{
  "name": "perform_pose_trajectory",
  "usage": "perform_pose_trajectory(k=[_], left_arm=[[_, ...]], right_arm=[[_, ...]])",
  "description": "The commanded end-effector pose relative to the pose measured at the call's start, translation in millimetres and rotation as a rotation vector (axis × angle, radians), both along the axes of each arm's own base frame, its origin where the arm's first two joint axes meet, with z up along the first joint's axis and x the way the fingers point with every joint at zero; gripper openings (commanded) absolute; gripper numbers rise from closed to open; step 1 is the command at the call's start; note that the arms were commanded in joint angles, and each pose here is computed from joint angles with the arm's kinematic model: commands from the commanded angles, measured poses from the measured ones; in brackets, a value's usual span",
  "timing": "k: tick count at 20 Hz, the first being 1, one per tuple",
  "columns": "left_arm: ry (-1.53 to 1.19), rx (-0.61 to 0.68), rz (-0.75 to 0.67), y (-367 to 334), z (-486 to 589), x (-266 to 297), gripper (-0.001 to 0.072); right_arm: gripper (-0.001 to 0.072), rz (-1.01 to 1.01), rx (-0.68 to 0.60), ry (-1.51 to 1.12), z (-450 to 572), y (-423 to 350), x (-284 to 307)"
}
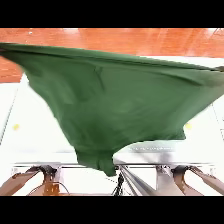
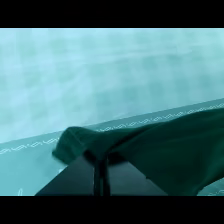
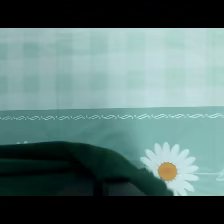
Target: Fold the shirts.
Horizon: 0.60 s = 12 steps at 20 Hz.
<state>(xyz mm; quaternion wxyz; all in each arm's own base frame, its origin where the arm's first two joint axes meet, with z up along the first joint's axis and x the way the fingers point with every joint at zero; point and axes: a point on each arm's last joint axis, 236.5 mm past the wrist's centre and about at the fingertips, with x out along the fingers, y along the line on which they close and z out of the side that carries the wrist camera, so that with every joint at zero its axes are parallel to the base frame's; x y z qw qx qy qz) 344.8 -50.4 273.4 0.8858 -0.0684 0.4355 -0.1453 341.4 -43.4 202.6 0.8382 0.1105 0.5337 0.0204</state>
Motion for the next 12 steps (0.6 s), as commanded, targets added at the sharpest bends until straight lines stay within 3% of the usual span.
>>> perform_pose_trajectory(k=[1,5,8,12], left_arm=[[0.205,-0.062,-0.021,-1,-105,83,0.0025],[0.329,-0.175,-0.019,-24,-203,143,0.0025],[0.268,-0.189,0.039,-23,-230,180,0.0025],[0.175,-0.19,0.069,-34,-239,211,0.0025]], right_arm=[[0.0021,-0.031,0.116,0.098,-86,-7,78],[0.0021,-0.014,0.101,0.002,-141,19,156],[0.0022,-0.039,0.05,-0.186,-144,23,212],[0.0021,-0.129,0.074,-0.324,-148,25,255]])
